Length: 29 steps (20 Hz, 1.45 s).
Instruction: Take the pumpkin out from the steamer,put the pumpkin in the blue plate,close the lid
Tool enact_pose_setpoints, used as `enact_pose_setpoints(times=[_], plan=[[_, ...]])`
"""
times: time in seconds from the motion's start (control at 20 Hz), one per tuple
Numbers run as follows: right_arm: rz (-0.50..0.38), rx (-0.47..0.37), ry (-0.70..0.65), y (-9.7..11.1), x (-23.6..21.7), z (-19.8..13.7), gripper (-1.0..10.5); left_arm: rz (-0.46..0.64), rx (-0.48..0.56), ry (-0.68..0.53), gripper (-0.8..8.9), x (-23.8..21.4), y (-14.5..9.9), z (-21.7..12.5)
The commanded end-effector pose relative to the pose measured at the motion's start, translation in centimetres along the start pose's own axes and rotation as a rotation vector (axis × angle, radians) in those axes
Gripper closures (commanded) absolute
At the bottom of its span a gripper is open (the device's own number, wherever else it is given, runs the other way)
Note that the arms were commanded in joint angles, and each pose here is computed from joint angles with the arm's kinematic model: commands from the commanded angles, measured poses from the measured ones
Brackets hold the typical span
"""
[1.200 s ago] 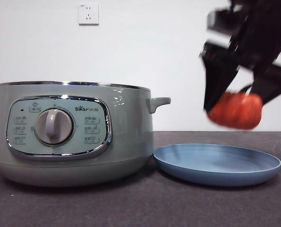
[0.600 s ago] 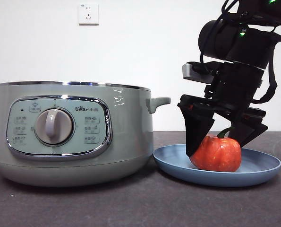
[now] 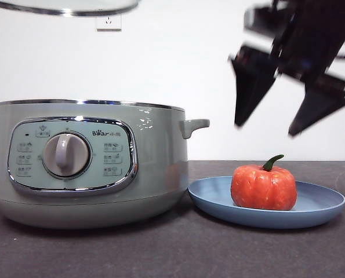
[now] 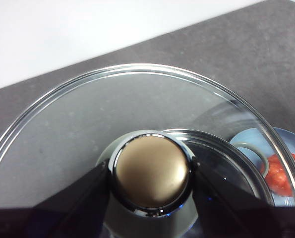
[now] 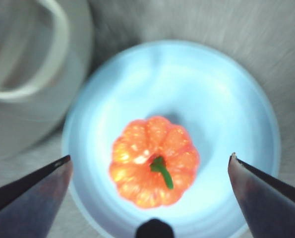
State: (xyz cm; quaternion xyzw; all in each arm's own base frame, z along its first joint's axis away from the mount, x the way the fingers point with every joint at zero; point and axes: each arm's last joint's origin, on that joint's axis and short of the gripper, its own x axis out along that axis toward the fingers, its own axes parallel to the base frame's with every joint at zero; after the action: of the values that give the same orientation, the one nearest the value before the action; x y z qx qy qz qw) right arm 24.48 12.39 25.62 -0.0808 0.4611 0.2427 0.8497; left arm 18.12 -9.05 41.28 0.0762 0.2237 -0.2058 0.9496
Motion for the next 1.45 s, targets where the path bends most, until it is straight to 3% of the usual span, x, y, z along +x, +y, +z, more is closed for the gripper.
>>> enact_pose_setpoints(times=[0.05,0.35,0.6,0.7,1.45], plan=[[-0.001,-0.005,-0.088,0.3,-2.9,-0.2,3.8,-0.034,-0.004,-0.028,8.22,1.2,-0.2,0.7],[-0.001,-0.027,-0.321,1.0,-9.7,-1.4,3.8,-0.117,-0.005,0.119,8.22,6.8,-0.7,-0.2],[-0.015,-0.032,-0.418,1.2,-12.4,-2.3,3.8,-0.167,-0.012,0.223,8.22,10.3,-1.1,-1.3],[-0.056,-0.025,-0.437,1.1,-12.9,-2.5,3.8,-0.165,-0.012,0.263,8.22,11.4,-1.1,-1.8],[-0.053,-0.022,-0.429,1.2,-13.2,-2.8,3.8,-0.186,0.015,0.470,8.16,13.4,-1.6,-4.1]])
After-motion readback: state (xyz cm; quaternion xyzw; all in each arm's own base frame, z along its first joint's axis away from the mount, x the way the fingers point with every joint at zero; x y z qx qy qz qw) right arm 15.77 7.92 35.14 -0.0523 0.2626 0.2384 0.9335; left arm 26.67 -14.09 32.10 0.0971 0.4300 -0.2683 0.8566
